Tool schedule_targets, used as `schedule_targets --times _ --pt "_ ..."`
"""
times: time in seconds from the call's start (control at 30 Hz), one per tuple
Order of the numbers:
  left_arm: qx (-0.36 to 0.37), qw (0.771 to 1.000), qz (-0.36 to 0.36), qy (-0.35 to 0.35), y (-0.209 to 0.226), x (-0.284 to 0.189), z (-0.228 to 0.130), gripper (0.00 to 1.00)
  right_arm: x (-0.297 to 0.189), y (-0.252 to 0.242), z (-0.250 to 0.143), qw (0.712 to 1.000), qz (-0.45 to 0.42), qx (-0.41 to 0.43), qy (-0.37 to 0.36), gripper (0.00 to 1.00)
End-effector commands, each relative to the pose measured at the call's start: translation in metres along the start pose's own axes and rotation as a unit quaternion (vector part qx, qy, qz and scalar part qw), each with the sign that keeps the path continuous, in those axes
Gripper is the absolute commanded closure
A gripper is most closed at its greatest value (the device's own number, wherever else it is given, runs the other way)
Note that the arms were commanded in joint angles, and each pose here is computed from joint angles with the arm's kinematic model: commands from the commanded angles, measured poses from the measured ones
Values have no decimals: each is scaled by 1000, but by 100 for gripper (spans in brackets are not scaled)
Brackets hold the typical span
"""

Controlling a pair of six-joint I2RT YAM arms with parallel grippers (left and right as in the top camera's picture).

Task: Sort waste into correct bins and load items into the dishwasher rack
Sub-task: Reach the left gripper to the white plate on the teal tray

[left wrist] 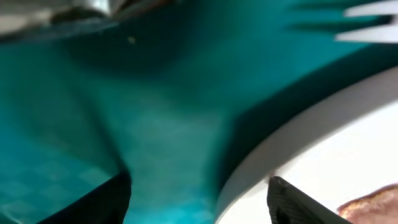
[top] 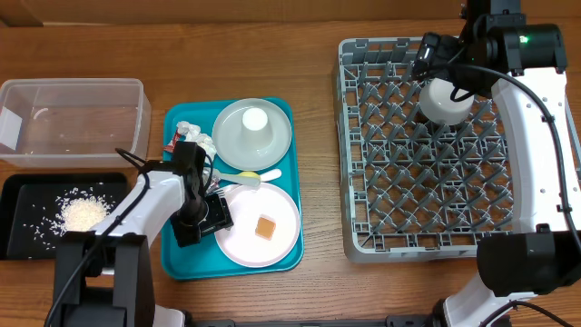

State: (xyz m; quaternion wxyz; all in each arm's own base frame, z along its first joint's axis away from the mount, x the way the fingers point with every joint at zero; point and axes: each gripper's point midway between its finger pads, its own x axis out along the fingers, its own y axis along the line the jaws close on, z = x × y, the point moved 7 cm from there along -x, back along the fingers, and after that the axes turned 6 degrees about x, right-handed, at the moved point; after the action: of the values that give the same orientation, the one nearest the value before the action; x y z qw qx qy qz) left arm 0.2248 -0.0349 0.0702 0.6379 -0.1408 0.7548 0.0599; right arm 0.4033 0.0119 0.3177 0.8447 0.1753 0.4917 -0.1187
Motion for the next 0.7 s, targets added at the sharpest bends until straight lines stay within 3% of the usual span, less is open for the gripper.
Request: schedule_targets --times 0.0,0.23,0.37,0.67 --pt "8 1000 3 9 0 5 -2 27 -5 0 2 1000 -1 2 -11 0" --pt "10 1000 2 13 1 5 -4 27 -5 0 2 1000 -1 2 -11 0" --pt "10 1000 4 18 1 5 -5 34 -5 0 2 1000 -1 2 -11 0" --pt "24 999 7 22 -5 -25 0 27 -5 0 2 1000 -1 2 -11 0"
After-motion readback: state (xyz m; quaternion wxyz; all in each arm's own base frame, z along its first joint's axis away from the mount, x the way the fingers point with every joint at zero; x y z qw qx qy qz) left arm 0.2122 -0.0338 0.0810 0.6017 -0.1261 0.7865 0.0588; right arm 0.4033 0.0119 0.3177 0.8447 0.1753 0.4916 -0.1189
